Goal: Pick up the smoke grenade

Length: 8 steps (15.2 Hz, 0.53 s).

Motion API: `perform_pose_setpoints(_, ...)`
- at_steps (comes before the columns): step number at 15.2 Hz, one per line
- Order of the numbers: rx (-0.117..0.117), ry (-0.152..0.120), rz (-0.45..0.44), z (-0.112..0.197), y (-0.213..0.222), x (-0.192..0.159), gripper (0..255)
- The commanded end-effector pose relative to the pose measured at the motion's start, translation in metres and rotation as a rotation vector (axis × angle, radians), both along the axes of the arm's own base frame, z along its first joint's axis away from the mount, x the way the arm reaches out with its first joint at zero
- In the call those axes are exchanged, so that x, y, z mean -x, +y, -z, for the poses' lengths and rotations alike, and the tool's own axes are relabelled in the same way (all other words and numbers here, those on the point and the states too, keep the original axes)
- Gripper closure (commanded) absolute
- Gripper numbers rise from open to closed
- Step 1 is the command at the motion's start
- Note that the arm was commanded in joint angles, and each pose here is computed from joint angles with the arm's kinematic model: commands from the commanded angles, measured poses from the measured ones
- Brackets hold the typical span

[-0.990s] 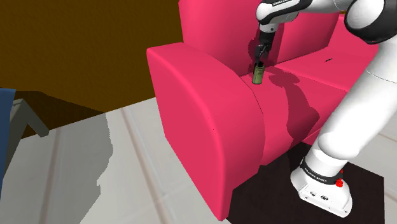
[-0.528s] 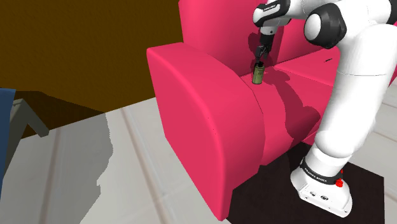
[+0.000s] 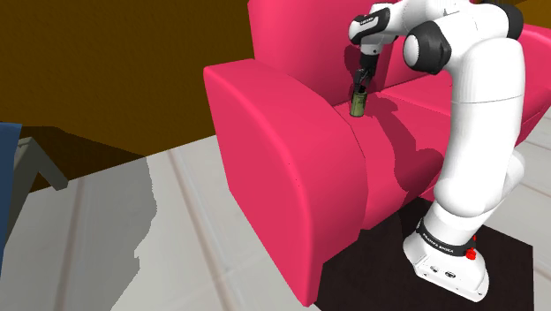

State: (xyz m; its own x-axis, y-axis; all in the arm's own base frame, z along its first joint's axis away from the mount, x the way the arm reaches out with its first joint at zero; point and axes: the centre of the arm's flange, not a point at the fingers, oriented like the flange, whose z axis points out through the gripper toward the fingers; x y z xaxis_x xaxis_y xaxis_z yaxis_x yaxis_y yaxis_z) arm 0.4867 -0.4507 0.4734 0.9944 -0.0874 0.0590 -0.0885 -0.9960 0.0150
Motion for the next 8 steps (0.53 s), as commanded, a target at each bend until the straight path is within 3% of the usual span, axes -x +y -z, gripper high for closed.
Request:
perform_pose_setpoints(1, 0.0, 0.0, 0.0, 0.011, -0.0007, 0.0001, 0)
perform_pose_setpoints(4, 0.0, 0.0, 0.0, 0.0193, -0.0007, 0.0002, 0)
perform_pose_setpoints(5, 0.0, 0.0, 0.0, 0.0192, -0.0003, -0.0003, 255)
perform_pose_setpoints(8, 0.0, 0.0, 0.0, 0.0193, 0.0001, -0.0004, 255)
